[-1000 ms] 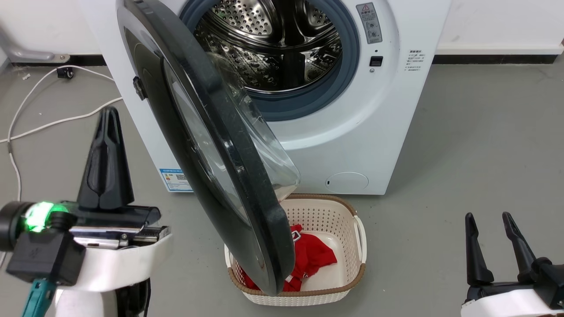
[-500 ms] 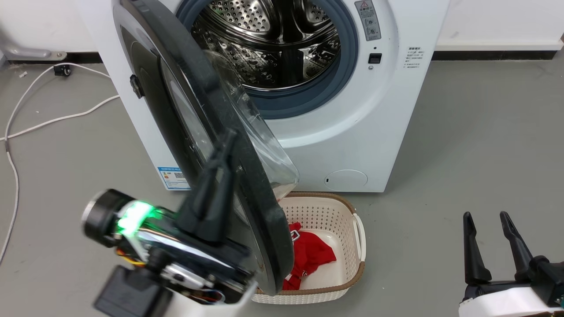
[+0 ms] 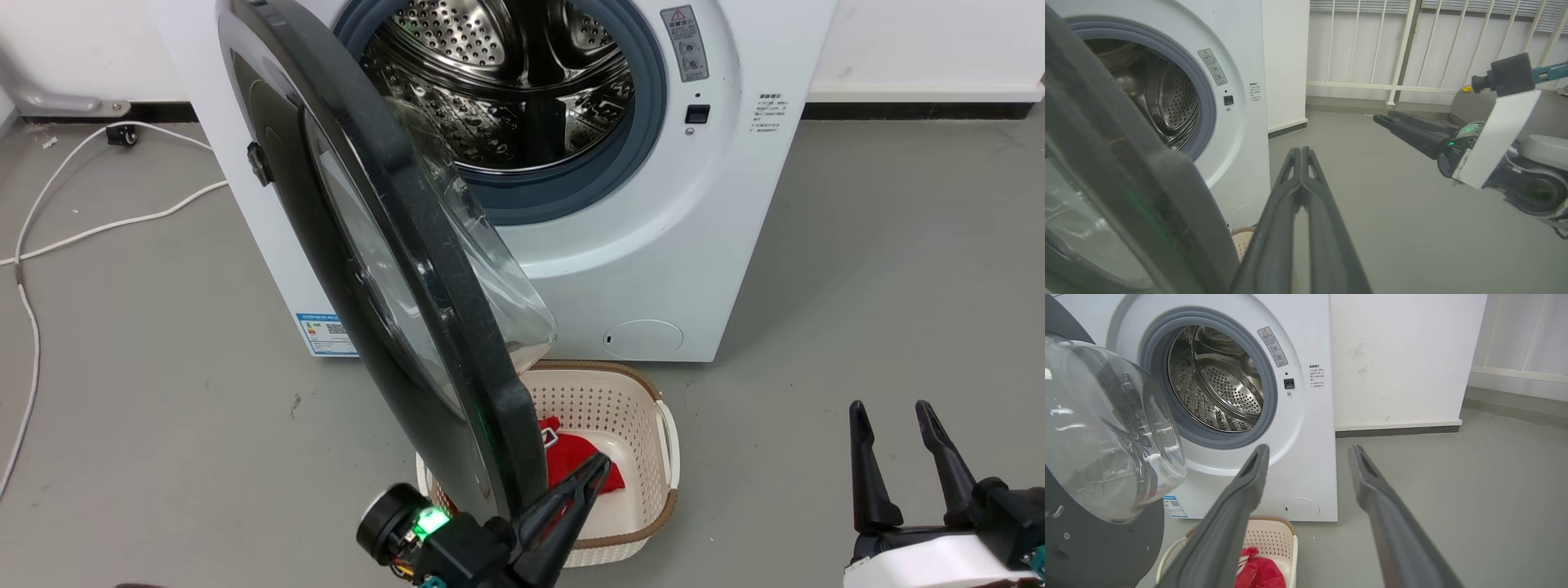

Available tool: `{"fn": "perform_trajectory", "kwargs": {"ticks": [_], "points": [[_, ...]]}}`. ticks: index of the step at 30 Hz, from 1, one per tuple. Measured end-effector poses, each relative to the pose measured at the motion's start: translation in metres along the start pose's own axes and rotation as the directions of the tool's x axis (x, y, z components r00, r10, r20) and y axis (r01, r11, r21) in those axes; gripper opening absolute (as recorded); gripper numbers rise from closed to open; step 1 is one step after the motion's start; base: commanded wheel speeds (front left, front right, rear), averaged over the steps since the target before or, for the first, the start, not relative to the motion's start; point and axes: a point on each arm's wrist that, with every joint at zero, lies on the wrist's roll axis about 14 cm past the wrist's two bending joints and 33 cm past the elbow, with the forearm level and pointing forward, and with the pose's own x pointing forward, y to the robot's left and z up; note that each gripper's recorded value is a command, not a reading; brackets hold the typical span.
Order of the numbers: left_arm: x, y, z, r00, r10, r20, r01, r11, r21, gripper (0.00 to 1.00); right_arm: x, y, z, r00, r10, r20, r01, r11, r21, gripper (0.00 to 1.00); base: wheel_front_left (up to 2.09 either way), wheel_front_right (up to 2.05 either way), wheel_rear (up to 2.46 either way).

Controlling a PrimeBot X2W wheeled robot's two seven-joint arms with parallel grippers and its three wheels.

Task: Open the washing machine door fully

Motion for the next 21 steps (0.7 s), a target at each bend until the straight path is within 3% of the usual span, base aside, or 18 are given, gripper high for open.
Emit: {"fn": "perform_trajectory", "kwargs": {"ticks": [5,21], "points": [[-0.001,0.004,-0.027,0.997,0.017,-0.08,-0.019,1.0,-0.019,0.0,0.0,0.001,-0.003,1.0,0.001,-0.011,-0.001,1.0,0.006,1.0,0.0,0.0,0.0],[0.011,0.039,-0.03,0.987,0.156,-0.042,-0.155,0.988,0.014,0.0,0.0,-0.001,-0.014,0.999,-0.007,-0.042,0.009,0.999,0.032,1.0,0.0,0.0,0.0]]}}
